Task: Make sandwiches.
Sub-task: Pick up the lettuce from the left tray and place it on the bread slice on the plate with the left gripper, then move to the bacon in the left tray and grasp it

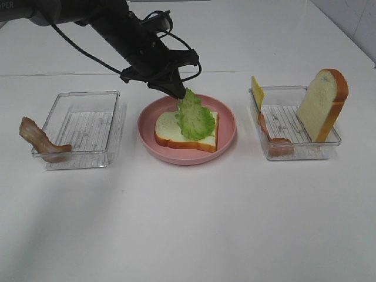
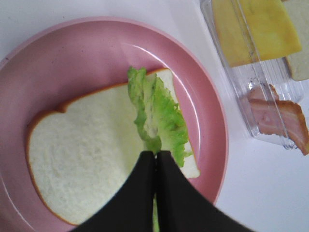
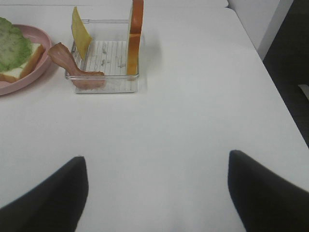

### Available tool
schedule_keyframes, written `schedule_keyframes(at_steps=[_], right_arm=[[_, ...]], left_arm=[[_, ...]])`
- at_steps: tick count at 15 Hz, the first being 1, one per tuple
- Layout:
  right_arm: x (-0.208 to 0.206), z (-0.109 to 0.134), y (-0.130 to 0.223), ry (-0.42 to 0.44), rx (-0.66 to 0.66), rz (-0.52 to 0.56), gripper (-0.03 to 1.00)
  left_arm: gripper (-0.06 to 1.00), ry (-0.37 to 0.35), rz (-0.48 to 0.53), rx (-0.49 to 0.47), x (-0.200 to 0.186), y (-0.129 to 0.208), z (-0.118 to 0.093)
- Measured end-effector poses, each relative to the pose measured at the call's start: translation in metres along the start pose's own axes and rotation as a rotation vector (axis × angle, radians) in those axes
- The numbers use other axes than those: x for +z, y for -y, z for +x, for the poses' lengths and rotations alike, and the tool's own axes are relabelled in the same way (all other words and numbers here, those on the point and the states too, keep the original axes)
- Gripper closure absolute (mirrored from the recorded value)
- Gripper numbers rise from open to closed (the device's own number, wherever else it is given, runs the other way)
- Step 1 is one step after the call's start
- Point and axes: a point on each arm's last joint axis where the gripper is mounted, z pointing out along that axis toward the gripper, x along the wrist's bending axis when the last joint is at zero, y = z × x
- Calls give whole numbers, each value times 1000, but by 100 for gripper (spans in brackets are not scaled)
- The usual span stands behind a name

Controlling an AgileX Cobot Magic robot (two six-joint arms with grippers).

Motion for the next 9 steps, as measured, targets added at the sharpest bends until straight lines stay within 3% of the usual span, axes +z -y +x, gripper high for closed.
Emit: schedule_keyframes(at_steps=[3, 5, 7, 9], right_arm=[[0, 0, 0, 0, 0, 0, 21], [0, 0, 0, 0, 0, 0, 21], [0, 0, 0, 0, 0, 0, 21], [0, 0, 0, 0, 0, 0, 21]], left_arm=[[91, -24, 70, -19, 11, 8, 8], [71, -69, 72, -44, 7, 8, 11], [36, -124, 59, -18, -2, 5, 12], [23, -170, 39, 28, -15, 1, 9]])
